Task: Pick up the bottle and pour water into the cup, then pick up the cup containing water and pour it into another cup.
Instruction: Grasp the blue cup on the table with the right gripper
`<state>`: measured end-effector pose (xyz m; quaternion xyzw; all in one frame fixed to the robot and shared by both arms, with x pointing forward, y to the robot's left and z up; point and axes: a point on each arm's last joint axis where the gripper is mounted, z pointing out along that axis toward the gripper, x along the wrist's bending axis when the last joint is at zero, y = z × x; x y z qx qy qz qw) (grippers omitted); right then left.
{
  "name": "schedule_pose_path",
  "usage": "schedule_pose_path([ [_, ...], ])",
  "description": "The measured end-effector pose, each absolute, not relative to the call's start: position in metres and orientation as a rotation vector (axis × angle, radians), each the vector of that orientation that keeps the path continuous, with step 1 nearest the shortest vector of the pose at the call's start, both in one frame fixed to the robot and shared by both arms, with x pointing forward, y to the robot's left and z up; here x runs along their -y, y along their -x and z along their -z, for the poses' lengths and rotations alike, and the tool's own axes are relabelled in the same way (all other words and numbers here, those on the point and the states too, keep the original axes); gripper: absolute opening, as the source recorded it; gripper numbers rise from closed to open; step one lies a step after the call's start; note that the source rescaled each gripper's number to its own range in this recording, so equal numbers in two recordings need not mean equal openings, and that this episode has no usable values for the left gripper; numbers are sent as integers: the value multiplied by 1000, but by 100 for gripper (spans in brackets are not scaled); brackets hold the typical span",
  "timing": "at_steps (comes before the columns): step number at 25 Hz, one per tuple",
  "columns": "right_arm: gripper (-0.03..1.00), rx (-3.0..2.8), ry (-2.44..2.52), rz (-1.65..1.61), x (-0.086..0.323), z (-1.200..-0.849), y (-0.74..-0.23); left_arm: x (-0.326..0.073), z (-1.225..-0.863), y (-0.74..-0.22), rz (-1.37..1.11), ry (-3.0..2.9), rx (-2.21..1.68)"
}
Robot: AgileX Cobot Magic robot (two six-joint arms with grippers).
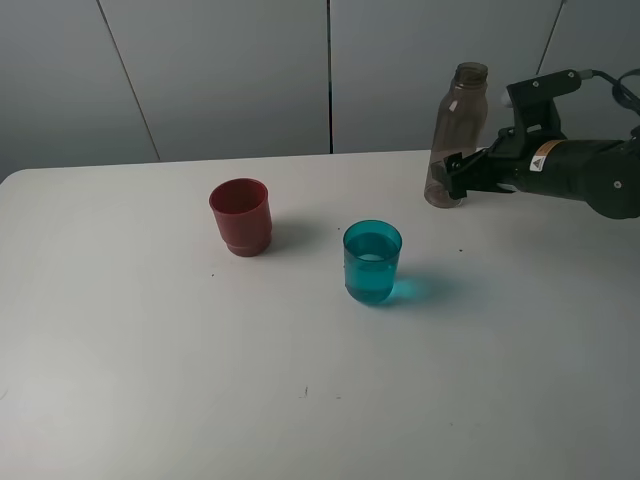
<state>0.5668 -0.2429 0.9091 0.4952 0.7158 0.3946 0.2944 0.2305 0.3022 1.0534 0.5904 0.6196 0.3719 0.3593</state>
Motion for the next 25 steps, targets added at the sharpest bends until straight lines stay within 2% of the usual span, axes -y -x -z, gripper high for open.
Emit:
schedule_pose_path([
  [6, 99, -1955, -1367, -1045, 246, -912, -525, -302, -1053, -230, -959, -1523, -1598],
  [15, 99, -2316, -1178, -949, 241, -884, -467, -302, -1053, -230, -959, -1523, -1598],
  [25, 99, -2366, -1046, -1202, 226, -889, -455, -302, -1053, -230, -957, -1519, -1600],
])
